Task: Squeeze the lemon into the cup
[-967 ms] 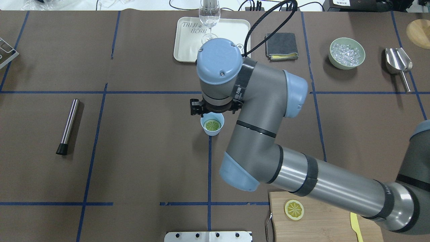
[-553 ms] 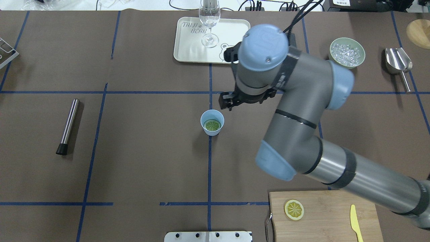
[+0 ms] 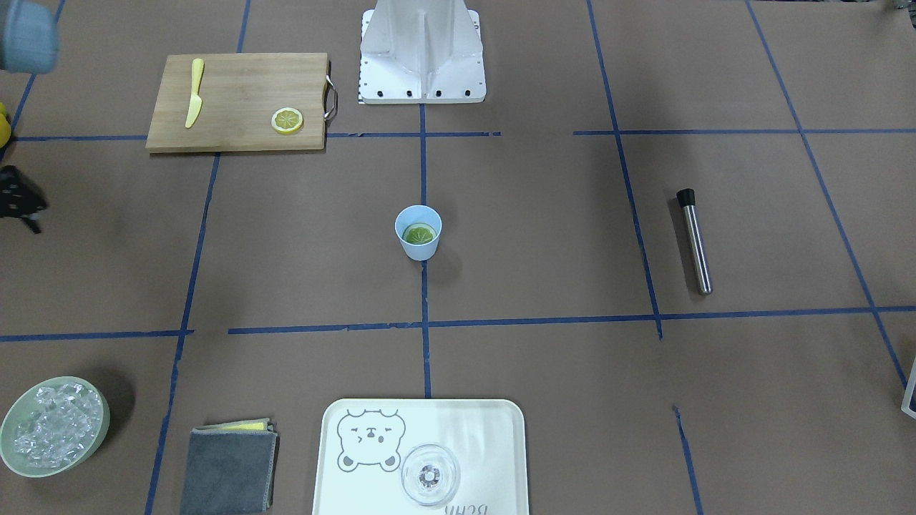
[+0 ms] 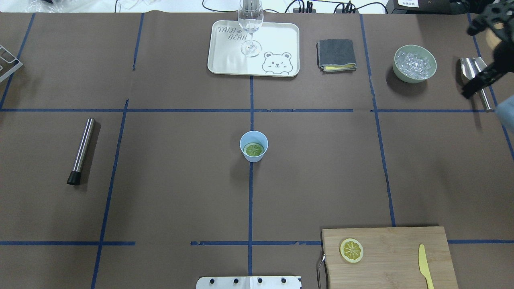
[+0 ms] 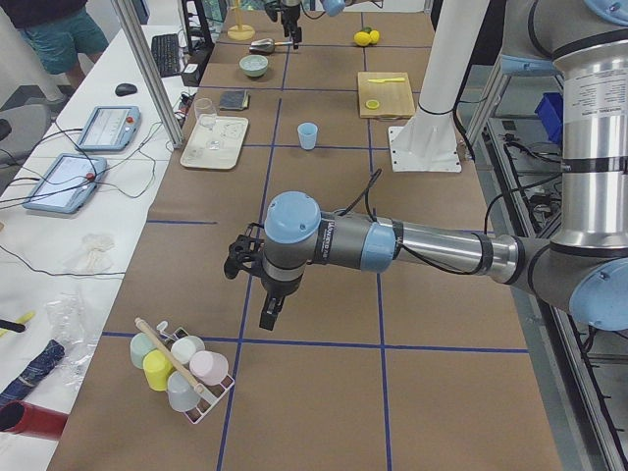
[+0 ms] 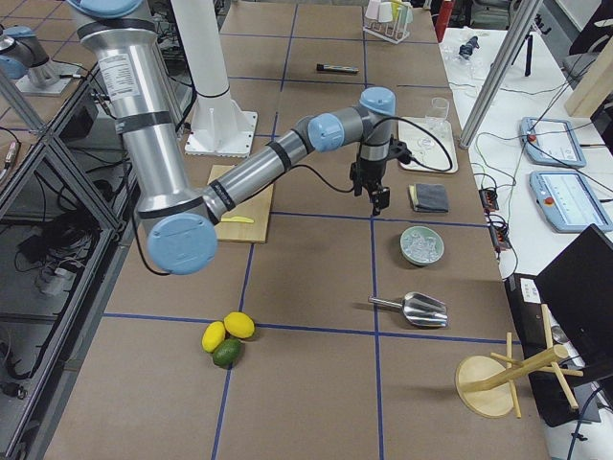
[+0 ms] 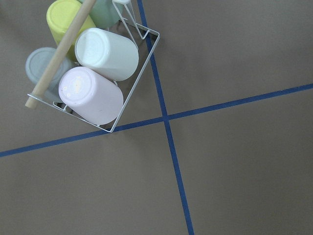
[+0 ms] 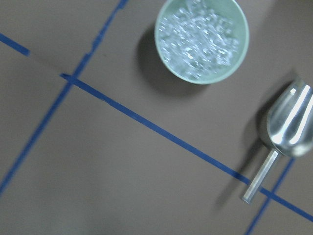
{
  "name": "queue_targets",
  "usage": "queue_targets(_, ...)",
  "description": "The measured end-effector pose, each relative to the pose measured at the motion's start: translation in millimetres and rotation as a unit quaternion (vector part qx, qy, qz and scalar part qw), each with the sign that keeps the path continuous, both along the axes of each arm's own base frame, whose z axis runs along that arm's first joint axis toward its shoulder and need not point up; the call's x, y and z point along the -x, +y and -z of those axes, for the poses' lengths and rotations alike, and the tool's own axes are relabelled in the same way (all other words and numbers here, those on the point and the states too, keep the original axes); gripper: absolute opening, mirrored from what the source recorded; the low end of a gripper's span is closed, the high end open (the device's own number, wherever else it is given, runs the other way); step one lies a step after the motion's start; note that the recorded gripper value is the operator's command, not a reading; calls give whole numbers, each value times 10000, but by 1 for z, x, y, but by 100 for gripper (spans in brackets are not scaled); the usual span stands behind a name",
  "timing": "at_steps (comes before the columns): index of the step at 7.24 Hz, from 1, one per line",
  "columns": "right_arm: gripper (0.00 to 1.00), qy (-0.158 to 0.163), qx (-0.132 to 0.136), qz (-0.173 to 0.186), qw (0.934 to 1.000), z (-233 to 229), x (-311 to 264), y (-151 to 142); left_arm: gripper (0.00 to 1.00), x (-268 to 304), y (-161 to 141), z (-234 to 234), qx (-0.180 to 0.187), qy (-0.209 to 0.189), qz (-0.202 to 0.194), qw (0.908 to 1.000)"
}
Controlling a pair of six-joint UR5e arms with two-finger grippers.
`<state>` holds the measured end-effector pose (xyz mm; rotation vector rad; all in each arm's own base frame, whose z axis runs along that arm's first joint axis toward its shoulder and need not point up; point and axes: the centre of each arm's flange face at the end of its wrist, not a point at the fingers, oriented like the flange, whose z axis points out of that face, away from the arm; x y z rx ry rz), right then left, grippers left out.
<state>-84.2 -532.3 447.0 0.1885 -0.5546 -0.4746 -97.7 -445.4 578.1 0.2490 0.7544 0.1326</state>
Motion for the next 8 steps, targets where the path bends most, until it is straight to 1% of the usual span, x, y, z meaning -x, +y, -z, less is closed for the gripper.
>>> queue_targets(1, 100, 41, 267, -152, 9995, -48, -58, 13, 100, -8, -4, 4, -19, 2, -82, 10000)
queue_targets(2, 100, 51, 651, -396, 9971, -95, -102, 32, 100, -22, -15, 13, -109, 2, -239, 9997)
queue_targets(3, 100, 40, 953, -600, 9936, -129, -130, 52, 100, -49, -32, 27, -230, 14, -493, 9985)
queue_targets(4, 100, 20, 1111, -699, 9914, -149, -144, 67, 100, -89, -49, 47, -252, 82, -693, 9972)
queue_targets(5, 100, 3, 1196, -734, 9901, -160, -149, 76, 100, -128, -64, 72, -219, 181, -754, 9967)
queue_targets(6, 100, -23, 1252, -746, 9893, -165, -150, 82, 100, -156, -78, 99, -283, 261, -777, 9962)
queue_targets(8, 100, -197, 1361, -770, 9875, -173, -152, 94, 100, -179, -106, 143, -613, 373, -815, 9941)
